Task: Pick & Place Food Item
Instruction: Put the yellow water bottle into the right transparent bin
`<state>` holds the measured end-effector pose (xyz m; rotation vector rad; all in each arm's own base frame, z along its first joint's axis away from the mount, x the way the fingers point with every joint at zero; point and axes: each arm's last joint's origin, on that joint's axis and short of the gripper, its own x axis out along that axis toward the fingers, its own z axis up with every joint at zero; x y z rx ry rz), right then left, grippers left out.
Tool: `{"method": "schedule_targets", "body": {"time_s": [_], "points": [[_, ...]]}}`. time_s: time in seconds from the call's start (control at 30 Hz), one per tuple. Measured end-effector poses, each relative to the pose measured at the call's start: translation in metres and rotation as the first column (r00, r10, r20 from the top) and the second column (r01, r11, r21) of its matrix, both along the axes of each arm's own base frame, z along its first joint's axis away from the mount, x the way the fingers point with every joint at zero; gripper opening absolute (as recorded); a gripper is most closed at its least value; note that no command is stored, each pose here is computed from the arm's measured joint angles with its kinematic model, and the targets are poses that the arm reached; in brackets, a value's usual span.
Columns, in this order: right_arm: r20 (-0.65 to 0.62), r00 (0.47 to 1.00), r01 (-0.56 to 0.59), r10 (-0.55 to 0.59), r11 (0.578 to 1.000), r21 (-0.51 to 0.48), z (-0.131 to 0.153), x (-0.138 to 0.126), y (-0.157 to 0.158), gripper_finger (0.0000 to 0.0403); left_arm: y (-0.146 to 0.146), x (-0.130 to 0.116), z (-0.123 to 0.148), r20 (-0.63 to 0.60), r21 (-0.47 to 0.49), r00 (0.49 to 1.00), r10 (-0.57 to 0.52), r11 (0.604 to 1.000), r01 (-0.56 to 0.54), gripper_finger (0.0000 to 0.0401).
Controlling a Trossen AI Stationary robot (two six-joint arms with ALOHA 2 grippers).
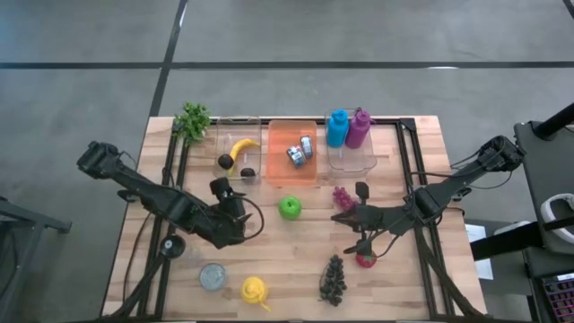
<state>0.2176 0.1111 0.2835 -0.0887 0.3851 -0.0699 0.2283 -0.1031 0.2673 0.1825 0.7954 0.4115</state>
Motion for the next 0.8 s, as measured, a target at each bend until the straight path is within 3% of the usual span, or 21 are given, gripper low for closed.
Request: {"method": "schedule_targets", "body": {"time_s": [0.43, 0.8], "points": [[0.0, 1.0, 0.0, 0.0, 1.0, 0.0, 0.0, 0.0, 0.0, 0.0008, -0.033, -0.007, 0.001, -0.01, 0.018, 0.959, -0.284, 0.959, 0.284, 0.0271], [0.0, 1.0, -0.001, 0.001, 1.0, -0.006, 0.0, 0.0, 0.0, 0.0008, -0.041, -0.008, -0.003, -0.025, -0.127, 0.92, -0.392, 0.914, 0.386, 0.0266]]}}
